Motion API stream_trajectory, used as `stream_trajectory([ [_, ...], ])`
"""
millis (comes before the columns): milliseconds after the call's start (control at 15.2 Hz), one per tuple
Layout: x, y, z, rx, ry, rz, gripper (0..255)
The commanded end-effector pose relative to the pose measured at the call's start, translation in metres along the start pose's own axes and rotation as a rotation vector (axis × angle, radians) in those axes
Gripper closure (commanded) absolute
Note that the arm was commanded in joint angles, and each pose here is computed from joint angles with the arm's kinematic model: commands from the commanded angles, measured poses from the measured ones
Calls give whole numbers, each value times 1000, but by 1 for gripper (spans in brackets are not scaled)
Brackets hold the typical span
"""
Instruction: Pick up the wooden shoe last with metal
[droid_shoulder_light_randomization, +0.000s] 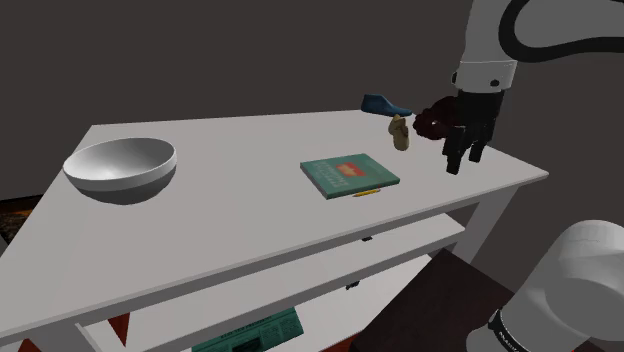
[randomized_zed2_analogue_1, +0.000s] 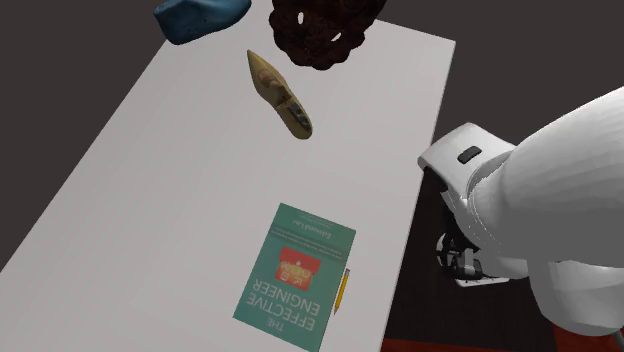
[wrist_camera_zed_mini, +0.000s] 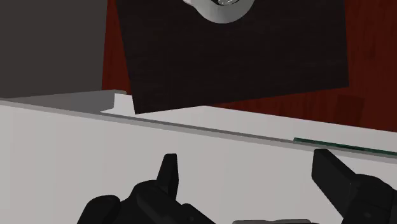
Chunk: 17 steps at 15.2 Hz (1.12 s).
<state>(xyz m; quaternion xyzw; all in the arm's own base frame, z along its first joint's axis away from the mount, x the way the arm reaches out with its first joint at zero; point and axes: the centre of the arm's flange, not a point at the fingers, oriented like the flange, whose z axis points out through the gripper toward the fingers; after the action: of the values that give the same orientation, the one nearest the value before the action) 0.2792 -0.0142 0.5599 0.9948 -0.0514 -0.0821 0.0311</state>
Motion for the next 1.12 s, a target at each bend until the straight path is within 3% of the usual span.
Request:
stream_trajectory([
  [0, 0, 0, 0, 0, 0, 0, 0],
  [1056, 156, 109, 5, 176, 201, 367, 0],
])
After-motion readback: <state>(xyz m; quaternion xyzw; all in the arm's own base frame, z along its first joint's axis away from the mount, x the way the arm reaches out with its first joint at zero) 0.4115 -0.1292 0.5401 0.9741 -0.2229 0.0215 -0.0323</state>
